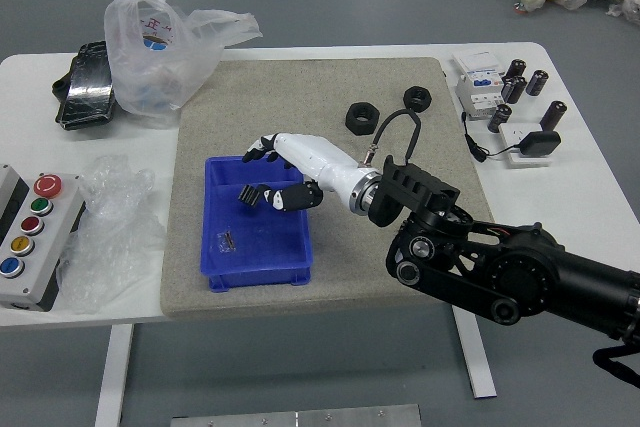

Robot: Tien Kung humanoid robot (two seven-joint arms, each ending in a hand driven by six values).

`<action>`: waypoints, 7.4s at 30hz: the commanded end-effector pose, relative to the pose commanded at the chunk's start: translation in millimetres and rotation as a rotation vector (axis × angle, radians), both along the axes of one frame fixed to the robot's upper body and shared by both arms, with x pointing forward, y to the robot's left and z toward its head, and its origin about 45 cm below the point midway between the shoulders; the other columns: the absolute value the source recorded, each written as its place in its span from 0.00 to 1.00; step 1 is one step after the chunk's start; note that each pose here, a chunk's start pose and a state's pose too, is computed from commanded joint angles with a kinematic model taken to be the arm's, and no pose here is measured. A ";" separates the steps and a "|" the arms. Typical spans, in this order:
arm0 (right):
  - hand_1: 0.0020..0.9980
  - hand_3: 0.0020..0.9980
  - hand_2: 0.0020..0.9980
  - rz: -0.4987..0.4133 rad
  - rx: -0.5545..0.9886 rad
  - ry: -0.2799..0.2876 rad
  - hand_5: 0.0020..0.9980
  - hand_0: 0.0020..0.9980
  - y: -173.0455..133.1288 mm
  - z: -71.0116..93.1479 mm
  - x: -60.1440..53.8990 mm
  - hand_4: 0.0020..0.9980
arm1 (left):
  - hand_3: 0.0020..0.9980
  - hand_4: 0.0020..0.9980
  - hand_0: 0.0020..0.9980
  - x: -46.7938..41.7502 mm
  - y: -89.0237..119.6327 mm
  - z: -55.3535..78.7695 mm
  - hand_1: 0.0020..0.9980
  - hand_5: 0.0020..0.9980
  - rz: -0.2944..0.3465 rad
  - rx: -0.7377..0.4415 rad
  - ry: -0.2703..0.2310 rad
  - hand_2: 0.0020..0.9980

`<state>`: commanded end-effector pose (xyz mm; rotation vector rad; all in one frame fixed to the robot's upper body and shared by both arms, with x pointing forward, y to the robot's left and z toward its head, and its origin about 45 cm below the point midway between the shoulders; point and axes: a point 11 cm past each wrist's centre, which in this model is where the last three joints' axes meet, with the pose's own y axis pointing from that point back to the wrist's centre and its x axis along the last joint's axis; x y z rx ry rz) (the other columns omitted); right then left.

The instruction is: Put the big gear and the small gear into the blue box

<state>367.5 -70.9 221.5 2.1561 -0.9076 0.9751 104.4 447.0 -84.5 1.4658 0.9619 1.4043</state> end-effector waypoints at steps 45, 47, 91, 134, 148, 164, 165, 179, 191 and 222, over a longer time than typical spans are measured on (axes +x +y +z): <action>0.72 0.76 0.75 -0.500 0.198 0.064 0.13 0.59 -190.7 -68.2 -74.8 0.77 | 0.74 0.73 0.72 -5.3 2.1 -1.0 0.63 0.44 0.006 0.004 -0.002 0.63; 0.72 0.77 0.75 -0.491 0.158 0.030 0.13 0.60 -191.9 -62.6 -71.5 0.81 | 0.74 0.73 0.71 -4.8 1.6 -1.1 0.63 0.44 0.005 0.003 -0.004 0.63; 0.72 0.76 0.72 -0.455 -0.090 0.100 0.26 0.59 -190.3 -86.5 -70.9 0.83 | 0.73 0.73 0.71 -0.5 2.1 0.1 0.63 0.44 -0.007 0.003 -0.009 0.63; 0.66 0.66 0.65 -0.104 0.083 -0.089 0.02 0.56 -17.6 1.3 -13.2 0.50 | 0.73 0.73 0.71 -4.7 0.6 -0.6 0.63 0.43 -0.001 0.002 0.016 0.63; 0.90 0.84 0.89 -0.035 0.001 -0.070 0.15 0.81 3.6 -7.0 -13.5 0.64 | 0.73 0.73 0.71 -4.0 0.4 -0.1 0.63 0.43 0.006 0.001 0.021 0.63; 0.83 0.77 0.81 -0.228 0.327 -0.089 0.23 0.75 -69.4 26.1 3.5 0.67 | 0.74 0.73 0.72 -10.3 5.8 0.5 0.63 0.43 0.012 0.008 0.026 0.63; 0.83 0.77 0.81 -0.246 0.371 -0.082 0.23 0.75 -78.2 28.2 3.6 0.67 | 0.74 0.73 0.72 -12.2 5.1 -0.3 0.63 0.43 0.014 0.006 0.027 0.63; 0.80 0.72 0.77 -0.534 0.865 -0.060 0.43 0.74 -229.6 29.5 1.2 0.75 | 0.74 0.73 0.72 -35.0 -7.5 -11.1 0.63 0.44 0.021 -0.020 0.029 0.64; 0.80 0.72 0.77 -0.655 1.071 -0.093 0.43 0.74 -265.2 34.8 5.7 0.75 | 0.74 0.73 0.72 -6.7 6.0 -1.0 0.64 0.44 0.001 -0.003 -0.035 0.64; 0.77 0.72 0.76 -0.742 1.026 -0.149 0.52 0.73 -312.4 44.5 -10.6 0.76 | 0.74 0.73 0.72 -4.1 -2.2 -4.2 0.64 0.45 -0.009 -0.020 -0.046 0.65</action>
